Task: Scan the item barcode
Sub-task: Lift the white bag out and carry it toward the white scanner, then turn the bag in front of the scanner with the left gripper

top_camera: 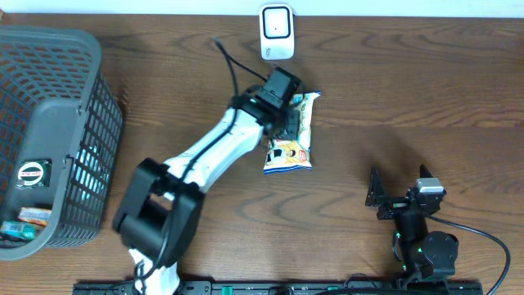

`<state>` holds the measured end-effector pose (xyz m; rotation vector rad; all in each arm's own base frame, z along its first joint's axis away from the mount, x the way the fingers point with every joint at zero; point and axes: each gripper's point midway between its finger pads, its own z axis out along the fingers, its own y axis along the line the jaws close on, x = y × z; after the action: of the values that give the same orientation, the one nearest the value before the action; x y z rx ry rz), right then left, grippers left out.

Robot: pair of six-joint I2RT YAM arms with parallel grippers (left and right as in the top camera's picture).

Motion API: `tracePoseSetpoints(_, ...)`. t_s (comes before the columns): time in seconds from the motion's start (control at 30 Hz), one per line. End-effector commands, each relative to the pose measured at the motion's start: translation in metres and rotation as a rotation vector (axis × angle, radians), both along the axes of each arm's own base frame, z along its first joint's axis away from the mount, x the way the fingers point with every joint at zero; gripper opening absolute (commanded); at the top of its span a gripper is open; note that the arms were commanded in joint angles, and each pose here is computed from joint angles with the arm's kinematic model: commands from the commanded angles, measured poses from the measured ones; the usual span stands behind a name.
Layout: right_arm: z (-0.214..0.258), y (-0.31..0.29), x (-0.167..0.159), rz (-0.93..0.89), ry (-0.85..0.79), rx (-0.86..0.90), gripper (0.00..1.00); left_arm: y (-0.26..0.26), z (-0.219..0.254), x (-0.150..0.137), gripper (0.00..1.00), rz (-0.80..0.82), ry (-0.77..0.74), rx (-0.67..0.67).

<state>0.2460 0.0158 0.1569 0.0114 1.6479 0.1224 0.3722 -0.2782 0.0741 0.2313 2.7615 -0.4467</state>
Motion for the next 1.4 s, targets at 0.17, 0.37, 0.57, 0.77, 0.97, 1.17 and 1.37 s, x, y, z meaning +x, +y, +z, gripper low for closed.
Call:
tracePoseSetpoints(0.17, -0.001, 0.0, 0.0, 0.0, -0.001, -0.015, 0.99, -0.048, -0.04, -0.031, 0.32, -0.106, 0.06, -0.009)
tracePoseSetpoints(0.37, -0.001, 0.0, 0.0, 0.0, -0.001, -0.015, 0.99, -0.071, -0.017, -0.022, 0.33, -0.134, -0.02, -0.069)
tracePoseSetpoints(0.57, -0.001, 0.0, 0.0, 0.0, -0.001, -0.015, 0.99, -0.051, 0.039, -0.01, 0.33, -0.174, -0.12, -0.071)
tracePoseSetpoints(0.77, 0.0, 0.0, 0.0, 0.0, -0.001, -0.015, 0.99, -0.005, 0.057, -0.014, 0.32, -0.098, -0.101, 0.023)
tracePoseSetpoints(0.97, 0.0, 0.0, 0.0, 0.0, -0.001, -0.015, 0.99, -0.012, 0.01, -0.041, 0.33, -0.13, 0.042, 0.071)
tracePoseSetpoints(1.17, -0.001, 0.0, 0.0, 0.0, -0.001, -0.015, 0.99, -0.03, -0.043, -0.063, 0.33, -0.18, 0.133, 0.137)
tracePoseSetpoints(1.37, -0.001, 0.0, 0.0, 0.0, -0.001, -0.015, 0.99, -0.037, -0.078, -0.079, 0.33, -0.203, 0.193, 0.184)
